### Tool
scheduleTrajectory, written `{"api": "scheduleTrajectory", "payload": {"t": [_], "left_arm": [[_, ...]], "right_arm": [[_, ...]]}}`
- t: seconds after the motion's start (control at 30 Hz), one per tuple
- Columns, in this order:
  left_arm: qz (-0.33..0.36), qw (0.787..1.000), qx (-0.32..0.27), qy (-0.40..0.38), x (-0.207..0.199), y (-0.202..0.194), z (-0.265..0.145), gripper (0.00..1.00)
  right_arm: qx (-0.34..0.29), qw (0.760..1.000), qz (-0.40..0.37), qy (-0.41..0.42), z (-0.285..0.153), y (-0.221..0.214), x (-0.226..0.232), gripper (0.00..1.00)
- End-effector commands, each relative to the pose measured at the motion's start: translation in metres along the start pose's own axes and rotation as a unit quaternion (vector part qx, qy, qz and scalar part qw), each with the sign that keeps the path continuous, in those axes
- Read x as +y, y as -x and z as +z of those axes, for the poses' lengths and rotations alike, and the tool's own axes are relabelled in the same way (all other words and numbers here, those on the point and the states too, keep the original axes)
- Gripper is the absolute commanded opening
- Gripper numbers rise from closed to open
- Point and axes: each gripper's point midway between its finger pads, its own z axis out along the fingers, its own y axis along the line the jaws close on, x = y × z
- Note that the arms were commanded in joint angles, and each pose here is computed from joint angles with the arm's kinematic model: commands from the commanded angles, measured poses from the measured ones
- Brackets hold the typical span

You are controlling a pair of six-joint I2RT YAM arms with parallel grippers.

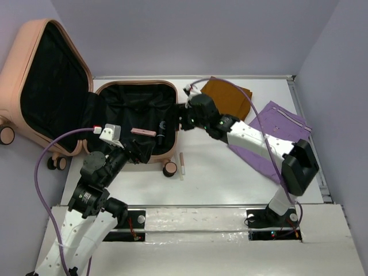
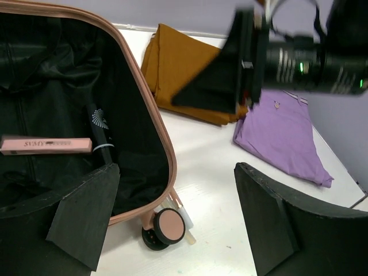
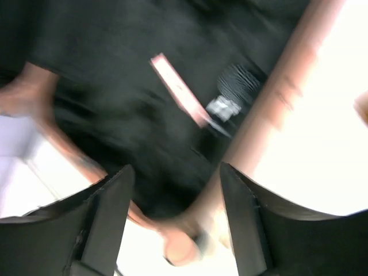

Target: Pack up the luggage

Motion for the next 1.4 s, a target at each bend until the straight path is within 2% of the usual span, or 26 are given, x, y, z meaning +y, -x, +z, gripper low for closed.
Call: {"api": "scheduleTrajectory", "payload": {"t": [0.0, 0.03, 0.07, 0.13, 0.23, 0.37, 0.5, 0.63, 0.9, 1.1, 1.17, 1.23, 1.37], "left_arm": [[0.003, 0.999, -0.035, -0.018, -0.011, 0.025, -0.003, 0.92], [0.003, 0.999, -0.033, -0.019, -0.011, 0.025, -0.002, 0.92], [0.003, 0.999, -0.03, -0.019, -0.011, 0.023, -0.001, 0.92], [0.003, 0.999, -0.031, -0.019, -0.011, 0.024, -0.001, 0.92], [0.003, 0.999, -0.032, -0.018, -0.01, 0.024, -0.001, 0.92], [0.003, 1.0, -0.026, -0.016, -0.009, 0.022, 0.001, 0.92], [0.002, 1.0, -0.026, -0.017, -0.009, 0.022, 0.001, 0.92], [0.002, 1.0, -0.025, -0.016, -0.009, 0.021, 0.001, 0.92], [0.003, 0.999, -0.028, -0.02, -0.01, 0.022, 0.0, 0.92], [0.003, 0.999, -0.027, -0.022, -0.011, 0.022, 0.0, 0.92], [0.003, 0.999, -0.027, -0.023, -0.012, 0.022, -0.001, 0.92], [0.004, 0.999, -0.029, -0.024, -0.012, 0.023, -0.001, 0.92], [0.003, 0.999, -0.027, -0.023, -0.011, 0.022, -0.001, 0.92]], "right_arm": [[-0.013, 0.997, 0.015, -0.077, -0.04, -0.027, -0.044, 0.6], [0.013, 0.996, 0.021, -0.09, -0.045, -0.058, -0.057, 0.47], [0.031, 0.993, 0.024, -0.114, -0.047, -0.085, -0.073, 0.39], [0.039, 0.99, 0.023, -0.131, -0.051, -0.105, -0.081, 0.32], [0.056, 0.99, 0.023, -0.13, -0.048, -0.133, -0.079, 0.33], [0.076, 0.989, 0.022, -0.128, -0.031, -0.156, -0.069, 0.43], [0.087, 0.99, 0.023, -0.108, -0.013, -0.174, -0.049, 0.48], [0.096, 0.99, 0.019, -0.105, 0.001, -0.193, -0.04, 0.49], [0.096, 0.986, 0.006, -0.137, 0.01, -0.202, -0.049, 0.44], [0.113, 0.97, -0.02, -0.212, -0.003, -0.21, -0.079, 0.34], [0.118, 0.967, -0.026, -0.225, -0.005, -0.212, -0.085, 0.34], [0.127, 0.961, -0.037, -0.241, -0.007, -0.216, -0.092, 0.28], [0.143, 0.95, -0.055, -0.273, -0.012, -0.224, -0.106, 0.28]]}}
